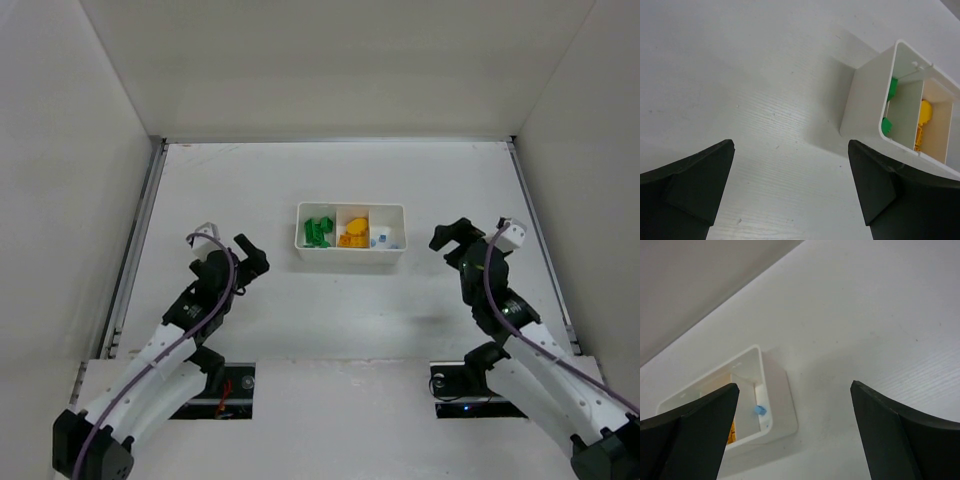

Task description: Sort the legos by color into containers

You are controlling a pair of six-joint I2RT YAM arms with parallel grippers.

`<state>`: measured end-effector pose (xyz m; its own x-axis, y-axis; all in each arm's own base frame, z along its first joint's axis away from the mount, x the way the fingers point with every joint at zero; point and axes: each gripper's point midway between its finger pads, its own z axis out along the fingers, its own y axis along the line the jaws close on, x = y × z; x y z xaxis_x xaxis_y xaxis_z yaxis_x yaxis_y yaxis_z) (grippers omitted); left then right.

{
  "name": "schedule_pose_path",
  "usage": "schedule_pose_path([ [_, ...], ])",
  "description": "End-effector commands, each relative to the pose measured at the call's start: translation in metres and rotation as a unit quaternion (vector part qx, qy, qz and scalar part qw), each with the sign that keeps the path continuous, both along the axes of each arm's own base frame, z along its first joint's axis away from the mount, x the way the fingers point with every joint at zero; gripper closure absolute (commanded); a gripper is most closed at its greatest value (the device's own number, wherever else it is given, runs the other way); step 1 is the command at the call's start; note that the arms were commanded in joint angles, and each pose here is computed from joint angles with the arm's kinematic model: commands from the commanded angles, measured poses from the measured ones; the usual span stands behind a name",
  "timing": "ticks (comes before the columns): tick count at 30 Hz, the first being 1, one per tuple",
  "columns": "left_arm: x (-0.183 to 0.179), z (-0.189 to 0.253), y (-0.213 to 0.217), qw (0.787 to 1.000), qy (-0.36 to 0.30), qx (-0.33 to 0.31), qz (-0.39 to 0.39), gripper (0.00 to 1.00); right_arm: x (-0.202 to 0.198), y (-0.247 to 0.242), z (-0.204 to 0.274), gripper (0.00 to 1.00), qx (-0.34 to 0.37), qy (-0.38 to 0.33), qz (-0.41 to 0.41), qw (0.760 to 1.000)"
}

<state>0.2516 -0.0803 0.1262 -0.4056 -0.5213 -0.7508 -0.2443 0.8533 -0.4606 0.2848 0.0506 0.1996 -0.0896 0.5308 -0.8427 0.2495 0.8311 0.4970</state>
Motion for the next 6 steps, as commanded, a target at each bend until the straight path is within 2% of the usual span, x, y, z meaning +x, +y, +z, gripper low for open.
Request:
schedule_pose_path([
  [1, -0.0013, 0.0023, -0.0109, 1.000, -0.011, -0.024, -0.012, 0.00, -0.0111, -0.0140, -0.0067, 0.00, -0.004, 0.029, -0.028, 0.999],
  [6, 0.0070, 0.0007, -0.0165, 1.000, -0.007, -0.016, -0.017, 0.00, -0.0123, -0.0190, -0.0056, 0.00, -0.018, 0.044, -0.034, 0.998],
])
